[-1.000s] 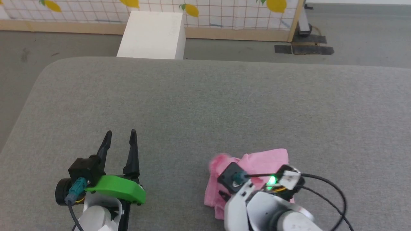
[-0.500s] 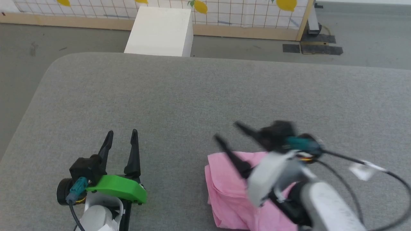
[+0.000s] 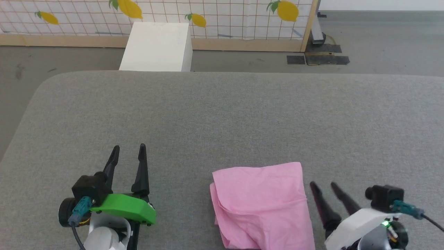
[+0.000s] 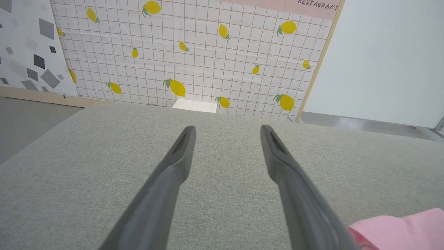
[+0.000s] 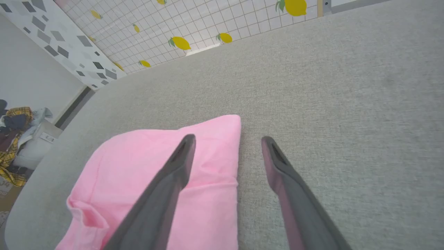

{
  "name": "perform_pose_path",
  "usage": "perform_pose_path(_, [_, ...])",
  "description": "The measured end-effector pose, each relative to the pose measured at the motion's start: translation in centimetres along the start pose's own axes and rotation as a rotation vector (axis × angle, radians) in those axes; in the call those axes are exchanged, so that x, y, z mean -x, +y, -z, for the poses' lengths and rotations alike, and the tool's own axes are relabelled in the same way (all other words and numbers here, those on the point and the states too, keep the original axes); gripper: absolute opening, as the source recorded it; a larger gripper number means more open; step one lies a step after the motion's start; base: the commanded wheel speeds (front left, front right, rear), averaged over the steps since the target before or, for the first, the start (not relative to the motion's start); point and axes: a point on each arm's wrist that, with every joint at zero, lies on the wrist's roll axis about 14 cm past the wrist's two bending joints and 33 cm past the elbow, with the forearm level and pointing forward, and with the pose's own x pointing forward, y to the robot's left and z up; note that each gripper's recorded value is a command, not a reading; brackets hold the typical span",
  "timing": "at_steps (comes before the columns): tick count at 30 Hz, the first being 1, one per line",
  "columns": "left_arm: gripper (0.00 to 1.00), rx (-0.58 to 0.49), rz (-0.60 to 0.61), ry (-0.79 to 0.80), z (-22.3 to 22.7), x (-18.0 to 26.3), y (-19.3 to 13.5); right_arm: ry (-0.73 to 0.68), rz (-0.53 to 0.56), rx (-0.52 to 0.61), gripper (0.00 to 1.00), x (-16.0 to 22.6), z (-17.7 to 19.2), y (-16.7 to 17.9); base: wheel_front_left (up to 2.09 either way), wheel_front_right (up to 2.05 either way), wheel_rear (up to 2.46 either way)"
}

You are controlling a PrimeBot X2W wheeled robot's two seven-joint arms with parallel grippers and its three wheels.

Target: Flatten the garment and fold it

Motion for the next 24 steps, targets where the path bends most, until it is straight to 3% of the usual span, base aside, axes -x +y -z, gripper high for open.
perform_pose_path(7, [1.00,-0.003,-0.003,0.010,0.4,0.0,0.2,0.234,-0.007,-0.089,1.00,-0.1,5.9,0.2,0.00,0.00,0.00])
perform_pose_path(13, [1.00,-0.018,-0.013,0.018,0.7,0.2,0.5,0.375,-0.017,-0.064,1.00,-0.9,7.9,0.4,0.00,0.00,0.00])
perform_pose_path(14, [1.00,-0.018,-0.015,0.018,0.7,0.2,0.5,0.390,-0.020,-0.058,0.48,-1.0,8.0,0.5,0.00,0.00,0.00])
perform_pose_path(15, [1.00,-0.018,-0.017,0.018,0.7,0.2,0.5,0.403,-0.027,-0.051,0.37,-1.1,8.1,0.7,0.00,0.00,0.00])
perform_pose_path(16, [1.00,-0.016,-0.018,0.019,0.7,0.2,0.5,0.412,-0.034,-0.043,0.04,-1.1,8.1,0.9,0.00,0.00,0.00])
perform_pose_path(19, [1.00,-0.013,-0.021,0.015,0.6,0.1,0.5,0.419,-0.039,0.043,0.00,-1.2,7.8,1.1,0.00,0.00,0.00])
perform_pose_path(24, [1.00,-0.014,-0.004,0.001,0.3,-0.7,0.0,0.340,-0.039,0.361,0.00,-2.7,3.9,2.1,0.00,0.00,0.00])
